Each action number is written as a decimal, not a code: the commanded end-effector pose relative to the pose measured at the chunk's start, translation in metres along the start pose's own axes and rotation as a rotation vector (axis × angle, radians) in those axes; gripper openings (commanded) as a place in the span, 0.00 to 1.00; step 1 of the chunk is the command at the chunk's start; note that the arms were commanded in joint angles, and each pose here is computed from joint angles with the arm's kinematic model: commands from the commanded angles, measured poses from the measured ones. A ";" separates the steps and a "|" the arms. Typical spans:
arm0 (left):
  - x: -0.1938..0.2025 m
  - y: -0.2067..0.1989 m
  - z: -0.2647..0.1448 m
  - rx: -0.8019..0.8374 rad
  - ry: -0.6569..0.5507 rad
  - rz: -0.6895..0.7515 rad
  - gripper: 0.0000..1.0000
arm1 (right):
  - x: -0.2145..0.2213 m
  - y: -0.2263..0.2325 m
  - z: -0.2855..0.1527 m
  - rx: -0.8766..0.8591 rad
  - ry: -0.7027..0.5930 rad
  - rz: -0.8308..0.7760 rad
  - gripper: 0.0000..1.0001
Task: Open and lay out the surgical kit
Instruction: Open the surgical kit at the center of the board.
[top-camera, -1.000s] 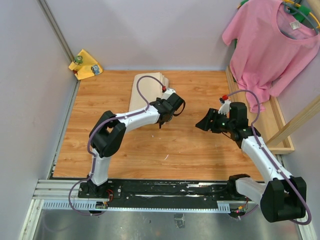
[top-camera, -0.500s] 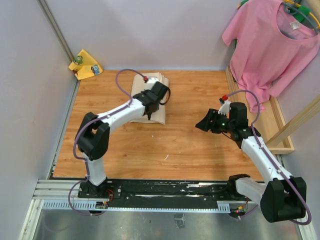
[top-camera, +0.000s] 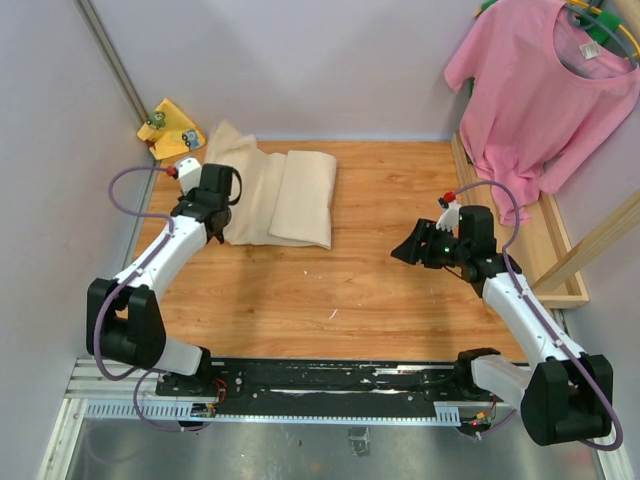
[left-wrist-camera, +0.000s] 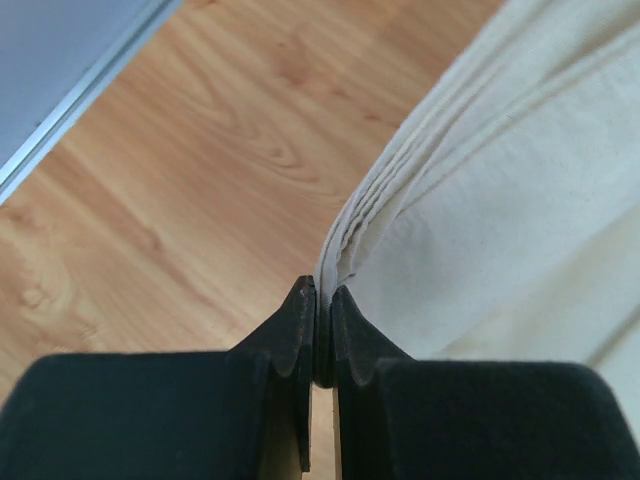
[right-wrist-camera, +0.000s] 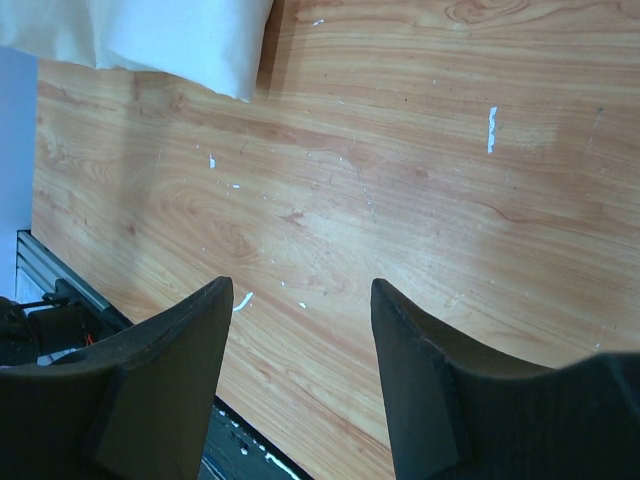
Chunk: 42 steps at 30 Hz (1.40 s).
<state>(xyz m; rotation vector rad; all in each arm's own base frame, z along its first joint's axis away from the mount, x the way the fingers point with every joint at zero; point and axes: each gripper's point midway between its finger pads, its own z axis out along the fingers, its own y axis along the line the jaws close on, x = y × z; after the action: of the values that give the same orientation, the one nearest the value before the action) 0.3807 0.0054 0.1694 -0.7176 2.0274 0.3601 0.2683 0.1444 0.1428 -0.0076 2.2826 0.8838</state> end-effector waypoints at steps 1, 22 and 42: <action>0.000 0.040 0.023 -0.119 -0.031 -0.098 0.06 | 0.009 0.000 -0.001 -0.015 0.023 0.002 0.59; 0.023 0.030 0.020 0.094 0.066 -0.189 0.84 | 0.010 0.107 0.079 0.059 0.156 -0.523 0.56; 0.096 0.032 0.051 0.067 0.181 -0.181 0.41 | 0.018 0.185 0.242 0.229 0.123 -0.930 0.52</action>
<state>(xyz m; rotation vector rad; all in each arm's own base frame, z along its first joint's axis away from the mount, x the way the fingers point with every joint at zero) 0.3488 0.0226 0.0557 -0.9055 2.1578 0.1427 0.3438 0.4301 0.1206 -0.9142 2.1338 0.2435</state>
